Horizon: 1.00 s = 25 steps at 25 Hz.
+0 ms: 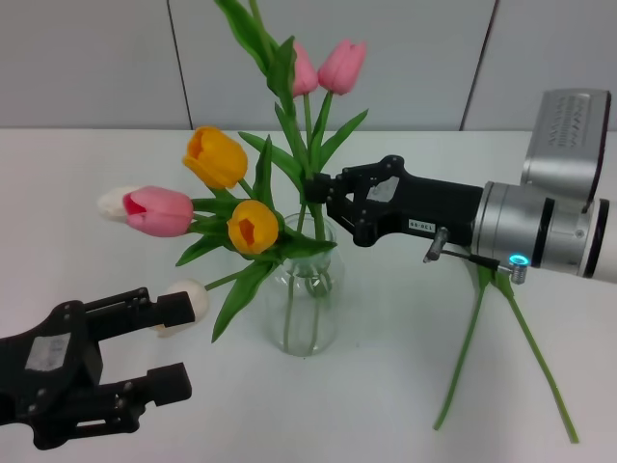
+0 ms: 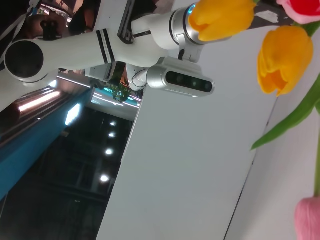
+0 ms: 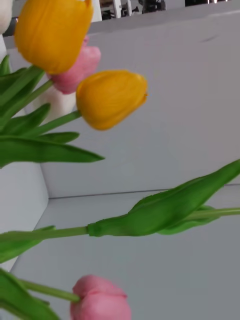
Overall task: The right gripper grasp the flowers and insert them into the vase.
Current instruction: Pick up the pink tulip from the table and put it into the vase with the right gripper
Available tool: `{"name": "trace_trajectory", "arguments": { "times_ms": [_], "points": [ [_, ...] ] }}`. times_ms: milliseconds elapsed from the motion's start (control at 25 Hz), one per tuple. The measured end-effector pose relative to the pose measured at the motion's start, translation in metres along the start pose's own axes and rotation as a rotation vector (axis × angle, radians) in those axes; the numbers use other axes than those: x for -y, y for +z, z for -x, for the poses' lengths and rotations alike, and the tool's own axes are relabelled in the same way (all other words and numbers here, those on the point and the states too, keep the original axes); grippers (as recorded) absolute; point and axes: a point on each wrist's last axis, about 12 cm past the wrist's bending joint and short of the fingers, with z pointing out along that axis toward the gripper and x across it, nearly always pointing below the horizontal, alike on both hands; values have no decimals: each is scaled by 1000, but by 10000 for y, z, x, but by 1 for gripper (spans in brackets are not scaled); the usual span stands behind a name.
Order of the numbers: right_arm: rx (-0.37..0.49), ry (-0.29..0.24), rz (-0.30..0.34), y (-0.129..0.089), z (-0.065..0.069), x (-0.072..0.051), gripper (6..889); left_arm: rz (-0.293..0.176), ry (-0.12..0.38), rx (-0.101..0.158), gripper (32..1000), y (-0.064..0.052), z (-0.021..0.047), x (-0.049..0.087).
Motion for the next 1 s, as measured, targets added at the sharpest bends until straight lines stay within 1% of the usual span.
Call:
{"name": "trace_trajectory", "arguments": {
  "times_ms": [280, 560, 720, 840, 1000],
  "points": [
    [-5, 5, -9, -10, -20, 5, 45, 0, 0, -1, 801, 1, 0, -1],
    [-35, -13, 1, 32, -35, -10, 48, -1, -1, -3, 801, 2, -2, -2],
    [-37, -19, 6, 38, -31, -15, 50, -2, 0, -3, 801, 3, -1, -2],
    [-31, -22, 12, 28, -28, -25, 234, -2, 0, -4, 801, 4, -1, -3],
    [-16, -30, 23, 16, -18, -38, 386, -2, -1, -4, 801, 3, -2, -2]
  ]
}}
